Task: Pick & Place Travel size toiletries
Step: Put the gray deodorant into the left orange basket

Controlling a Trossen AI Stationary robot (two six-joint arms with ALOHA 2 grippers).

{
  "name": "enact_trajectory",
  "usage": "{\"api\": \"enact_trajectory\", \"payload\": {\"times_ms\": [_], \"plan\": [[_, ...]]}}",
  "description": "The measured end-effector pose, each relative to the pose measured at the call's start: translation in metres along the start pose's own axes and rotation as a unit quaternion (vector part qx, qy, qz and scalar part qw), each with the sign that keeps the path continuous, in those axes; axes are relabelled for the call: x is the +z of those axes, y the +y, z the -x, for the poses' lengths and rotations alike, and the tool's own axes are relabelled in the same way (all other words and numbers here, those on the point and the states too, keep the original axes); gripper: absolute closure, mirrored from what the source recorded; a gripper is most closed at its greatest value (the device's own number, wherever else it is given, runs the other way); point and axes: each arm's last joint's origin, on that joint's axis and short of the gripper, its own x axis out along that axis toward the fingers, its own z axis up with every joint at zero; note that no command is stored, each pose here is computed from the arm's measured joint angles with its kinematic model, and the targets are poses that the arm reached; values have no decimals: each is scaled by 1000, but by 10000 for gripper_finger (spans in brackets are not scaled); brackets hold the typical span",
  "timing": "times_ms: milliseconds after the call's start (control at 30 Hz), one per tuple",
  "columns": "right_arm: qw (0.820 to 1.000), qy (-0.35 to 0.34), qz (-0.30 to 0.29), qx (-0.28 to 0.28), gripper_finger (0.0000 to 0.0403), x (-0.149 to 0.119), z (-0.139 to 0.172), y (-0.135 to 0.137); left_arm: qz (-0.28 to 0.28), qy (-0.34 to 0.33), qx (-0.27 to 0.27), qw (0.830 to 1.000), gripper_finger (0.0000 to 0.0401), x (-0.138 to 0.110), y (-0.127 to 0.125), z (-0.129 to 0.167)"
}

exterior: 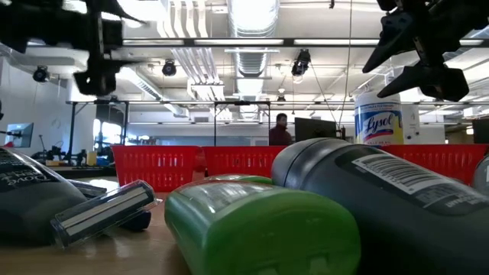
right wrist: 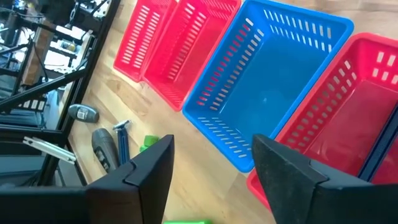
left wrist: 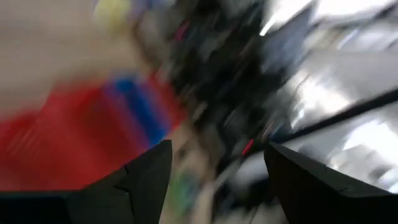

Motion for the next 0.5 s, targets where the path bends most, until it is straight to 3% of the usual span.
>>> {"api": "enact_trajectory", "payload": {"times_ms": [100,200,333,500], "plan": [[1000,1,0,0,197,0,0,0,-27,109,87,990,140,-11,-1,-8],[1000,1,0,0,200,0,0,0,-77,196,165,964,140,-18,-8,-10],[1000,1,1,0,204,0,0,0,-160,301,202,918,140,-27,-29,-13],[1000,2,8,-2,208,0,0,-1,-230,379,180,878,140,-47,-53,-25]]}}
